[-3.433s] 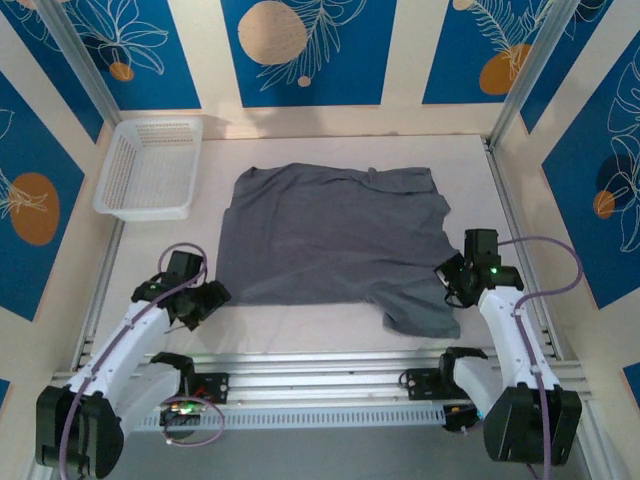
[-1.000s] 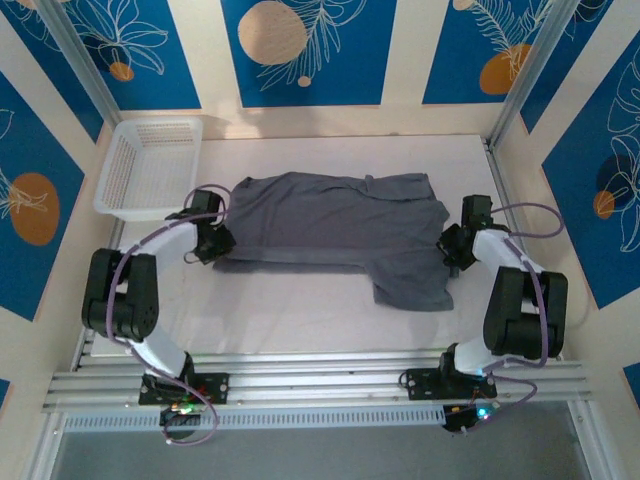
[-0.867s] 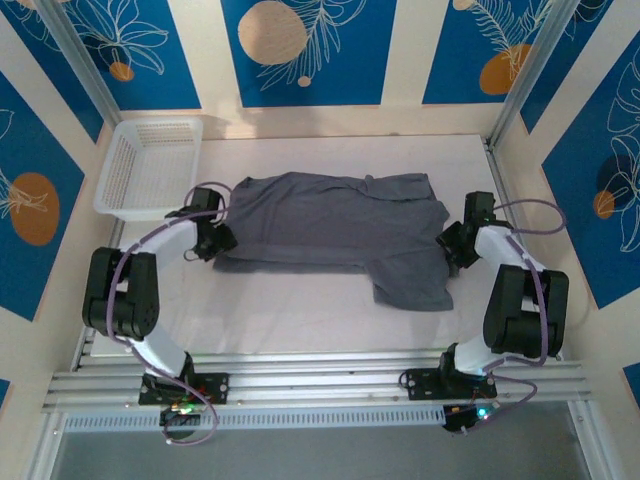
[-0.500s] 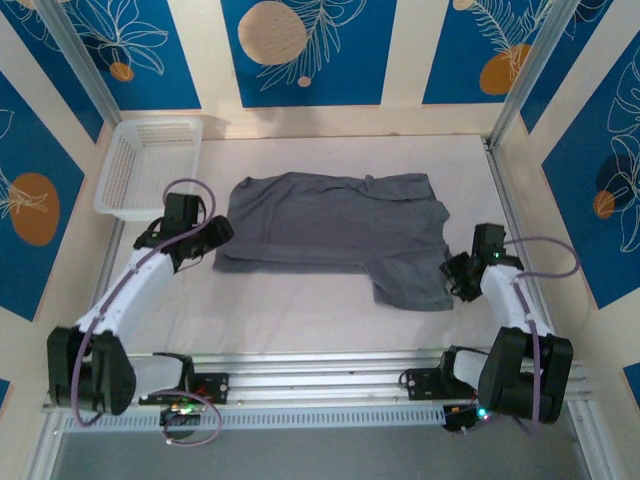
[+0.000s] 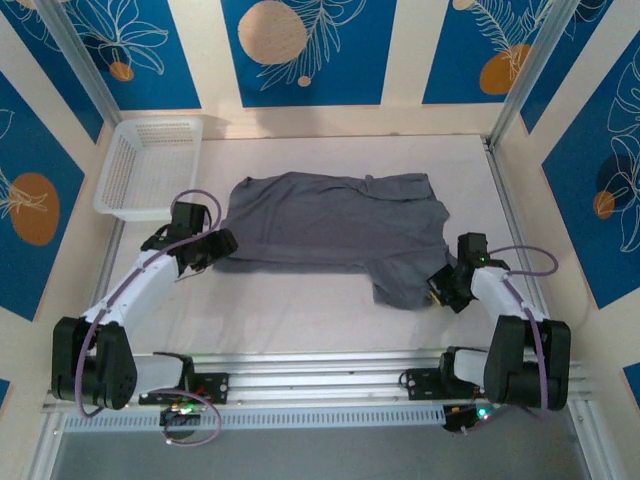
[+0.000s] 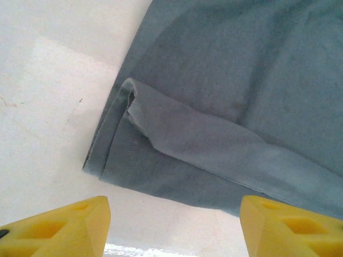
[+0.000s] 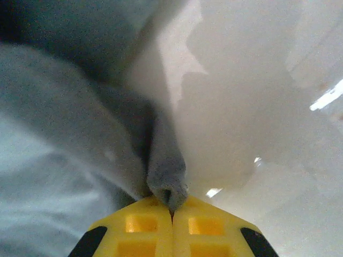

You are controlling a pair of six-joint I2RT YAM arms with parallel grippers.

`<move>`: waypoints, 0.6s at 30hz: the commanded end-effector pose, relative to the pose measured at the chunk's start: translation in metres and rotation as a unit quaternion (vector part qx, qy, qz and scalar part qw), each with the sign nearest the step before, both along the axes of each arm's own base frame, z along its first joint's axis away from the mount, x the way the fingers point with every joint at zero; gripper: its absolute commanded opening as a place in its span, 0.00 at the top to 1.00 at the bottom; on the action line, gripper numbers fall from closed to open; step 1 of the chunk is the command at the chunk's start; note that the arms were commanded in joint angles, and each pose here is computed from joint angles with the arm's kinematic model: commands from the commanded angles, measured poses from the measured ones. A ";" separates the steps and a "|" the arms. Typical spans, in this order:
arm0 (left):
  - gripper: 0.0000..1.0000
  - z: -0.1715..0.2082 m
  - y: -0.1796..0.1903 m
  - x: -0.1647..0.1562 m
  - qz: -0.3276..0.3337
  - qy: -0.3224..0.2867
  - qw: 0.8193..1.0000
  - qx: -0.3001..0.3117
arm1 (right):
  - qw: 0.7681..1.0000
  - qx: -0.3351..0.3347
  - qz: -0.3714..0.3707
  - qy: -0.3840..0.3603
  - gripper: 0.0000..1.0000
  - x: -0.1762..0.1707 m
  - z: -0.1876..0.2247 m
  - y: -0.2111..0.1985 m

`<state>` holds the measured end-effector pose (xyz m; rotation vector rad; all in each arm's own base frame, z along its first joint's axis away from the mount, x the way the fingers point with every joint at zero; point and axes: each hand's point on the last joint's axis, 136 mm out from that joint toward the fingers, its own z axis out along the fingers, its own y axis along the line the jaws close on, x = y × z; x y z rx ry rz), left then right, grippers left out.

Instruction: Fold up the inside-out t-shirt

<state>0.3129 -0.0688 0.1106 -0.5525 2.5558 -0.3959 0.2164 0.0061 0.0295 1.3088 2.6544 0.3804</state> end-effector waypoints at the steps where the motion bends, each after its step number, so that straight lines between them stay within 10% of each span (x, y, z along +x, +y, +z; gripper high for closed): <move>1: 0.35 0.006 -0.002 -0.001 -0.005 -0.003 1.000 0.000 | 0.998 0.038 0.041 -0.039 1.00 0.013 0.038 0.029; 7: 0.34 0.018 -0.010 0.002 -0.036 -0.025 0.999 -0.009 | 0.986 0.095 0.073 -0.118 1.00 0.099 0.102 0.073; 13: 0.32 0.016 -0.018 -0.001 -0.060 -0.017 0.998 -0.019 | 0.993 0.050 0.015 -0.104 0.98 0.214 0.095 0.024; 15: 0.32 0.011 -0.020 -0.007 -0.066 -0.007 0.998 -0.021 | 0.996 0.052 0.030 -0.073 0.64 0.227 0.083 0.018; 18: 0.31 0.004 -0.019 -0.014 -0.068 0.002 0.997 -0.020 | 0.996 0.051 0.050 -0.062 0.53 0.219 0.078 0.016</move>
